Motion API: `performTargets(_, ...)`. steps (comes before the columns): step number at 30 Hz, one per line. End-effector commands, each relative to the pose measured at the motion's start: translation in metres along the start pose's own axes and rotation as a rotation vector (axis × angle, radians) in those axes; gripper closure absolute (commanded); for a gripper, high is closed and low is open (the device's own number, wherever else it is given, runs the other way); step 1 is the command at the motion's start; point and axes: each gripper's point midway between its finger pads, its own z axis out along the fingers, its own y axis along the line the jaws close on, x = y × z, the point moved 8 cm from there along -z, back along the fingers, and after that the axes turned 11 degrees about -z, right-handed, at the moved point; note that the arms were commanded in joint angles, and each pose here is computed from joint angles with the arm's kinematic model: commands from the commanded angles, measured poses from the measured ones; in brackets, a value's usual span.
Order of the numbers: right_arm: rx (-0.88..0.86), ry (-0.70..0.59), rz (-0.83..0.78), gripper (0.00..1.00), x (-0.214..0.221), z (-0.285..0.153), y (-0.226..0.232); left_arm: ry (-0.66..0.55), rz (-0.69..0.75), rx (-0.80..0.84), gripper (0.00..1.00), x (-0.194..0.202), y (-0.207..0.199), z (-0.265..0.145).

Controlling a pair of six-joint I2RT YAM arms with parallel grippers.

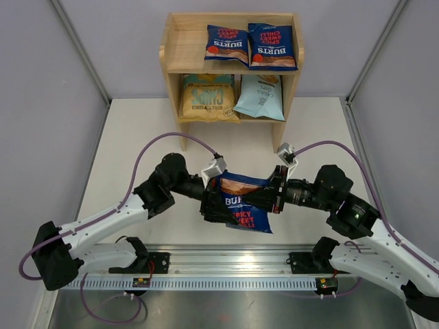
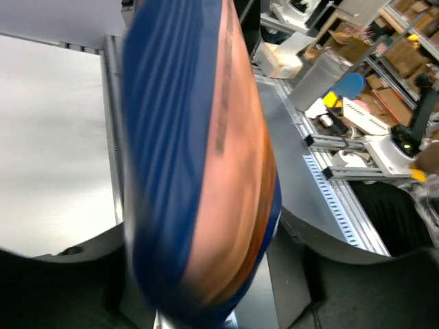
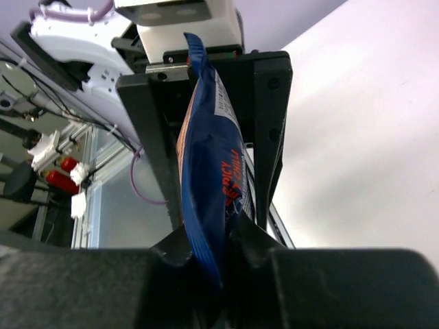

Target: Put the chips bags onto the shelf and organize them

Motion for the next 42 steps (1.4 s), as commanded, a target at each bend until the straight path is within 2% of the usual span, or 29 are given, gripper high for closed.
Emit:
performTargets(1, 0.022, -0.181, -0.066, 0.84, -0.028, -0.003, 0.004, -0.075, 0.087, -0.081, 0.38, -0.019, -0.014, -0.005)
performTargets(2, 0.025, -0.2, -0.068, 0.86, -0.03, -0.005, 0.005, -0.09, 0.085, -0.113, 0.3, -0.02, -0.014, -0.007)
performTargets(3, 0.023, -0.222, -0.073, 0.87, -0.03, -0.008, 0.006, -0.134, 0.094, -0.177, 0.12, -0.023, -0.012, -0.009)
performTargets(4, 0.024, -0.239, -0.077, 0.89, -0.032, -0.009, 0.007, -0.175, 0.108, -0.211, 0.01, -0.027, -0.017, -0.013)
performTargets(5, 0.016, -0.276, -0.092, 0.9, -0.036, -0.011, 0.009, -0.212, 0.108, -0.249, 0.01, -0.028, -0.017, -0.017)
performTargets(6, 0.013, -0.287, -0.094, 0.89, -0.036, -0.013, 0.01, -0.289, 0.09, -0.335, 0.01, -0.033, -0.013, -0.021)
performTargets(9, 0.003, -0.413, -0.126, 0.89, -0.05, -0.022, 0.016, -0.491, 0.051, -0.447, 0.01, -0.039, -0.018, -0.036)
performTargets(10, 0.016, -0.442, -0.129, 0.89, -0.05, -0.025, 0.015, -0.541, 0.052, -0.44, 0.01, -0.04, -0.022, -0.039)
performTargets(11, 0.008, -0.489, -0.139, 0.89, -0.055, -0.027, 0.017, -0.633, 0.114, -0.378, 0.01, -0.048, -0.039, -0.045)
performTargets(13, 0.0, -0.552, -0.142, 0.89, -0.06, -0.03, 0.019, -0.72, 0.06, -0.335, 0.01, -0.036, -0.037, -0.048)
performTargets(14, 0.001, -0.573, -0.14, 0.88, -0.062, -0.03, 0.019, -0.803, 0.101, -0.264, 0.01, -0.042, -0.051, -0.053)
performTargets(16, -0.007, -0.601, -0.119, 0.87, -0.065, -0.028, 0.019, -0.87, 0.024, -0.212, 0.01, -0.032, -0.046, -0.054)
performTargets(17, -0.02, -0.635, -0.124, 0.87, -0.07, -0.028, 0.02, -0.921, 0.065, -0.131, 0.01, -0.037, -0.056, -0.055)
performTargets(19, -0.048, -0.689, -0.1, 0.87, -0.078, -0.026, 0.023, -0.939, 0.041, -0.062, 0.01, -0.029, -0.055, -0.054)
performTargets(20, -0.054, -0.71, -0.091, 0.87, -0.08, -0.025, 0.023, -0.962, 0.076, -0.003, 0.01, -0.031, -0.063, -0.055)
performTargets(23, -0.068, -0.769, -0.048, 0.88, -0.088, -0.021, 0.022, -0.941, 0.079, 0.087, 0.01, -0.031, -0.068, -0.049)
performTargets(26, -0.096, -0.829, -0.002, 0.88, -0.093, -0.018, 0.021, -0.954, 0.085, 0.124, 0.01, -0.033, -0.068, -0.044)
performTargets(30, -0.116, -0.841, 0.055, 0.89, -0.091, -0.001, 0.013, -0.993, 0.116, 0.142, 0.01, -0.044, -0.073, -0.041)
performTargets(38, -0.088, -0.962, 0.061, 0.89, -0.089, 0.009, -0.002, -0.9, 0.131, 0.059, 0.01, -0.07, -0.071, -0.025)
performTargets(41, -0.082, -0.951, 0.054, 0.87, -0.091, 0.014, -0.004, -0.858, 0.131, 0.03, 0.08, -0.075, -0.072, -0.022)
performTargets(42, -0.08, -0.945, 0.055, 0.87, -0.09, 0.016, -0.005, -0.846, 0.14, 0.021, 0.17, -0.076, -0.073, -0.022)
